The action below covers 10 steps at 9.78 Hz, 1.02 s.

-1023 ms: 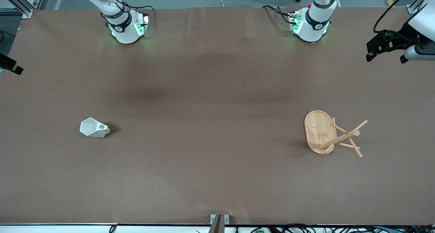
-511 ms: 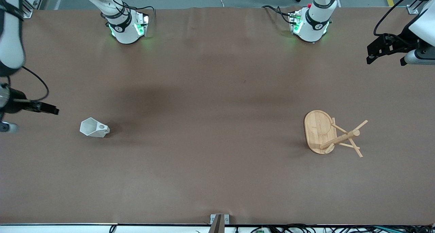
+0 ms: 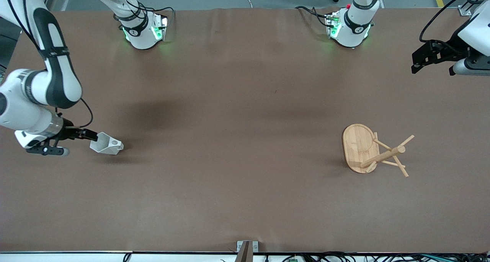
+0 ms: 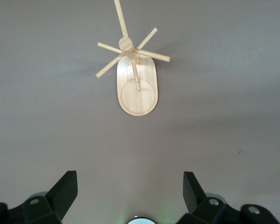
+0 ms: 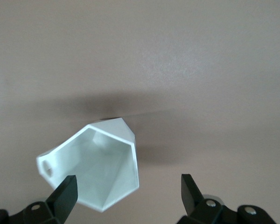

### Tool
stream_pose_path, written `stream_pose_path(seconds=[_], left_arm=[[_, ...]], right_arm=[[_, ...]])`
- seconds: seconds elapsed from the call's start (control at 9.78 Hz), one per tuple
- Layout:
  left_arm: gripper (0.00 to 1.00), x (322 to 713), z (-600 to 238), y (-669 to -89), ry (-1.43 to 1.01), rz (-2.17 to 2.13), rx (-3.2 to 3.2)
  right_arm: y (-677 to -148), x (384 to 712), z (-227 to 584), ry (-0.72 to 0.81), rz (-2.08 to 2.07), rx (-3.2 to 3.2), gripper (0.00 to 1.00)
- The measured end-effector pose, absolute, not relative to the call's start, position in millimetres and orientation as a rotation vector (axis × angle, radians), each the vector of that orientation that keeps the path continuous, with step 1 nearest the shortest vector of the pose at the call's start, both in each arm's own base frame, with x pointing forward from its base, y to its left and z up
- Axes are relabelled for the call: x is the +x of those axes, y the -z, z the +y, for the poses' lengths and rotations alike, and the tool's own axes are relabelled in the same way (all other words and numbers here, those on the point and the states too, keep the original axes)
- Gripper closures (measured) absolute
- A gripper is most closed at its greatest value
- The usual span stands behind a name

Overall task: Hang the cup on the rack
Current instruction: 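Lower the right gripper onto the white cup and close on it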

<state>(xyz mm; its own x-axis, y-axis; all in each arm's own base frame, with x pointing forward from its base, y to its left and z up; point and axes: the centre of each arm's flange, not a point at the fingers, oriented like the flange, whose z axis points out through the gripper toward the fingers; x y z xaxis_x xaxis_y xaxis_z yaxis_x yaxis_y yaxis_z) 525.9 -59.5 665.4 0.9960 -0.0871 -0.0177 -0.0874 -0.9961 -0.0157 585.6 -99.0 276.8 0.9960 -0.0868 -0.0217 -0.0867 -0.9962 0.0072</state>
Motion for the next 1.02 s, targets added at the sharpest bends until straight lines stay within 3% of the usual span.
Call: stream_pose_path(seconds=[0.2,0.41,0.72,0.82,1.02], left_arm=[[0.0,526,-63,-665,-0.027,0.147,-3.121],[0.0,525,-66,-665,-0.029,0.156,-3.121],[0.0,527,-66,-662,-0.041,0.155,-3.121],[0.0,527,-65,-662,-0.041,0.153,-3.121],[0.0,527,-64,-662,-0.042,0.149,-3.121]], right_arm=[[-250,579,-103,0.037,-0.142,3.131,0.07],[-242,582,-104,-0.008,-0.137,3.126,0.2],[-234,584,-105,-0.037,-0.125,3.123,0.29],[-234,585,-105,-0.039,-0.121,3.123,0.38],[-234,584,-104,-0.035,-0.119,3.124,0.42]])
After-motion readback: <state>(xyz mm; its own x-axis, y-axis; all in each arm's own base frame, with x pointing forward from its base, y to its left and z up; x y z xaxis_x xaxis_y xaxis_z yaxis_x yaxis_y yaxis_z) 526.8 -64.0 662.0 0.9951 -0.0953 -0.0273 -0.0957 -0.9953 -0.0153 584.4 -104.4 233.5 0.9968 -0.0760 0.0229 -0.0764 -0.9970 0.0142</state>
